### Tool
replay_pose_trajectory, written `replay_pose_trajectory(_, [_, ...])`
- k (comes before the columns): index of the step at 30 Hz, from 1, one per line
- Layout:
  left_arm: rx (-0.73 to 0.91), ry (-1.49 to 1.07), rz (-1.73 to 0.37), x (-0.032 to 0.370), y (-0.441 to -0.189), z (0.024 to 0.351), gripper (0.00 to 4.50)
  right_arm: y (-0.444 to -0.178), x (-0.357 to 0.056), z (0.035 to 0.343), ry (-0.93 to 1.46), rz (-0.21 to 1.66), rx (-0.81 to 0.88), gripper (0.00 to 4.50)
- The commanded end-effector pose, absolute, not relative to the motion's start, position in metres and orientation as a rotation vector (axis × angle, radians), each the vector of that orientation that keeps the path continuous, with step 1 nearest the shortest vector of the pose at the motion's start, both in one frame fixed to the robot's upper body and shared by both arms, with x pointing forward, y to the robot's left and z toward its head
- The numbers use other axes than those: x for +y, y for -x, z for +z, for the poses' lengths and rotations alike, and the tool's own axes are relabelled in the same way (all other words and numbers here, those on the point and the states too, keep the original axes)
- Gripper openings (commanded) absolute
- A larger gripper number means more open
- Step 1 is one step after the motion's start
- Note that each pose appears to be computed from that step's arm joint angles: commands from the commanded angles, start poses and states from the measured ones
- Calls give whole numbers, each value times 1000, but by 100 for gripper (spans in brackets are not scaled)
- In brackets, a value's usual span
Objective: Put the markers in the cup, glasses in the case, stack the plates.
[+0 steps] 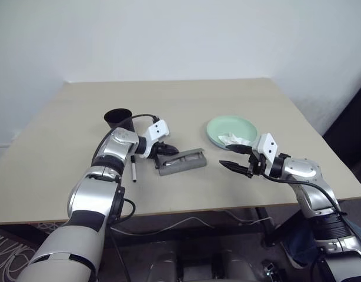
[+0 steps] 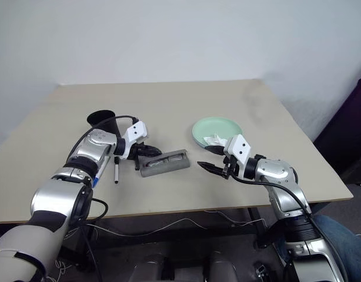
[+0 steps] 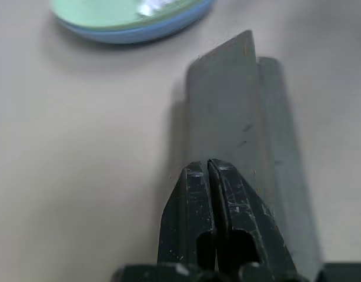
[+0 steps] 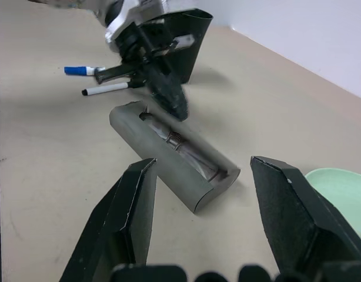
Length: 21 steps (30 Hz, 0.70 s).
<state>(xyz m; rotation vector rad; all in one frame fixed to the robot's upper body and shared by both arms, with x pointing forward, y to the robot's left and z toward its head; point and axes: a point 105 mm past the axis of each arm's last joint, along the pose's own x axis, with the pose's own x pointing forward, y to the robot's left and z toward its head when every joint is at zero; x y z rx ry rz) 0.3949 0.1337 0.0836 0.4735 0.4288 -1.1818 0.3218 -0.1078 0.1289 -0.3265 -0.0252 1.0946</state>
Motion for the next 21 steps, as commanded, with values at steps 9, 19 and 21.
replay_pose_trajectory(9, [335,-414,-1031,153,-398,83,4,-323,-98,142,317,1128,-82,275])
replay_pose_trajectory(19, [60,-309,-411,179,-396,105,4,-320,-95,139,320,1160,-70,275])
replay_pose_trajectory(21, [82,-277,-284,189,-390,101,4,-320,-95,139,321,1166,-67,275])
